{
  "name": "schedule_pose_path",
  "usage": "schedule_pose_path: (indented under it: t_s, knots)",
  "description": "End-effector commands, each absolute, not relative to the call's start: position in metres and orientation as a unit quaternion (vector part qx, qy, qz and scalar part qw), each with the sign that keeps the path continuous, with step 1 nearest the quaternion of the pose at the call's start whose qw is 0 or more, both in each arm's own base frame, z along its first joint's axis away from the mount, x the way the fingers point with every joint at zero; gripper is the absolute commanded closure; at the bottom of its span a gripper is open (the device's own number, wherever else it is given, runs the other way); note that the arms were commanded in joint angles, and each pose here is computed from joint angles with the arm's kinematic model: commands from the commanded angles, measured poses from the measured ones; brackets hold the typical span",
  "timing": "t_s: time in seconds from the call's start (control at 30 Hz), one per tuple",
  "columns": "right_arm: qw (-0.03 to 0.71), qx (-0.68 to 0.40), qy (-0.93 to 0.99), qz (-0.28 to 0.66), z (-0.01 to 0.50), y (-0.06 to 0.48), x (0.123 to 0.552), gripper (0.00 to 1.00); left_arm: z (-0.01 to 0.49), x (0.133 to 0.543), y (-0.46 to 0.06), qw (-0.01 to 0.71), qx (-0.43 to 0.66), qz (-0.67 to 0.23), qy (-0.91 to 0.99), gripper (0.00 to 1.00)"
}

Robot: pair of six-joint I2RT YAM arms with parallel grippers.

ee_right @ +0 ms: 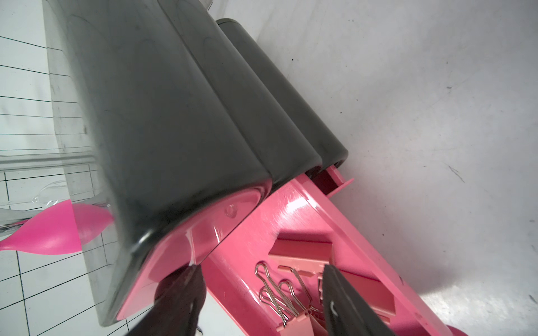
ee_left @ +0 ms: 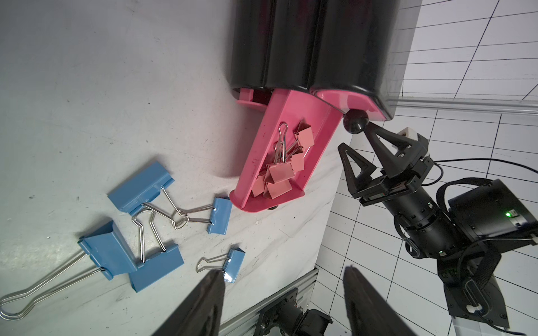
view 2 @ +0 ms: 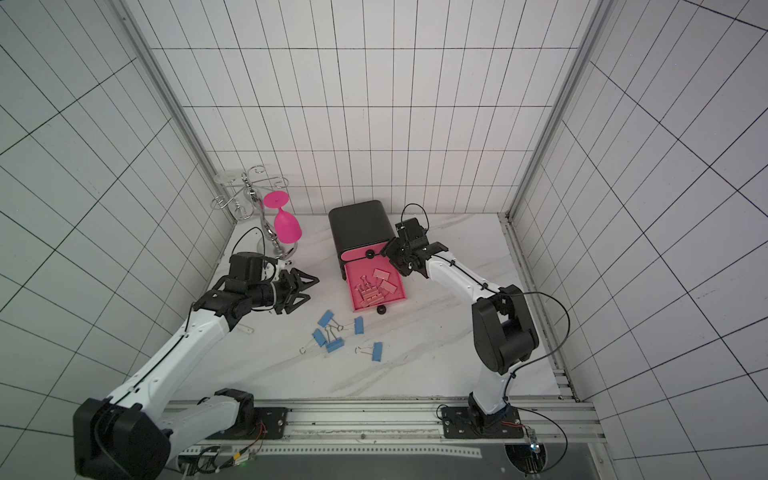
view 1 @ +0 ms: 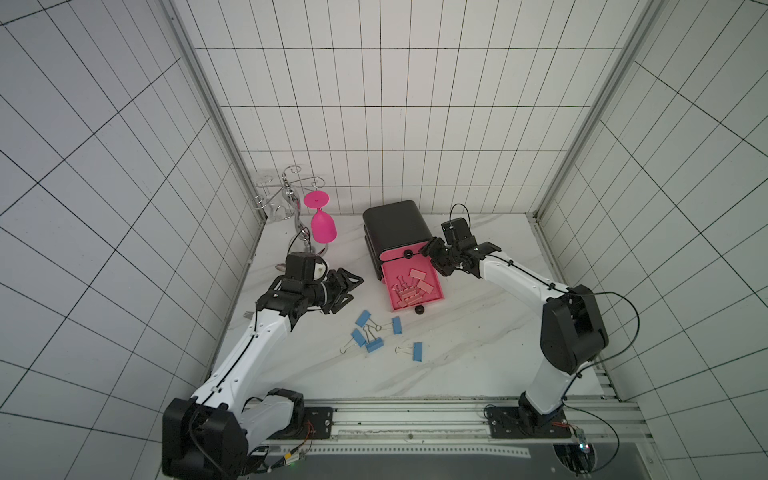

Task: Put the binder clips in the drawer according to color
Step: Place the binder clip in the drawer, then close the drawer in the storage box.

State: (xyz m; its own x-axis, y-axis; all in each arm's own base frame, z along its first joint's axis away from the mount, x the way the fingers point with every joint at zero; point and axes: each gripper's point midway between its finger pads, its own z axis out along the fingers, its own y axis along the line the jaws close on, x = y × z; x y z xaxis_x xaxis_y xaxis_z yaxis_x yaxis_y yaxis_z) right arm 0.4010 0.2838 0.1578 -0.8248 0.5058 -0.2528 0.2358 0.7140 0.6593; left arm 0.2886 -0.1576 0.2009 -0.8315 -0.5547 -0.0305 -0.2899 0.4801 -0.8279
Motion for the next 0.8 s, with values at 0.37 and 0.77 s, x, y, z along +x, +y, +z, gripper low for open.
schedule_pose_path:
  t_s: [0.37, 0.77]
  knots:
    - [0.231, 0.130, 0.927, 0.264, 0.159, 0.225, 0.325, 0.50, 0.199, 0.287, -0.156, 0.157, -0.243, -0.442, 0.849, 0.33]
    - [0.147, 0.080, 0.908, 0.383, 0.079, 0.268, 0.255, 0.58, 0.139, 0.266, -0.161, 0.100, -0.290, -0.443, 0.842, 0.36]
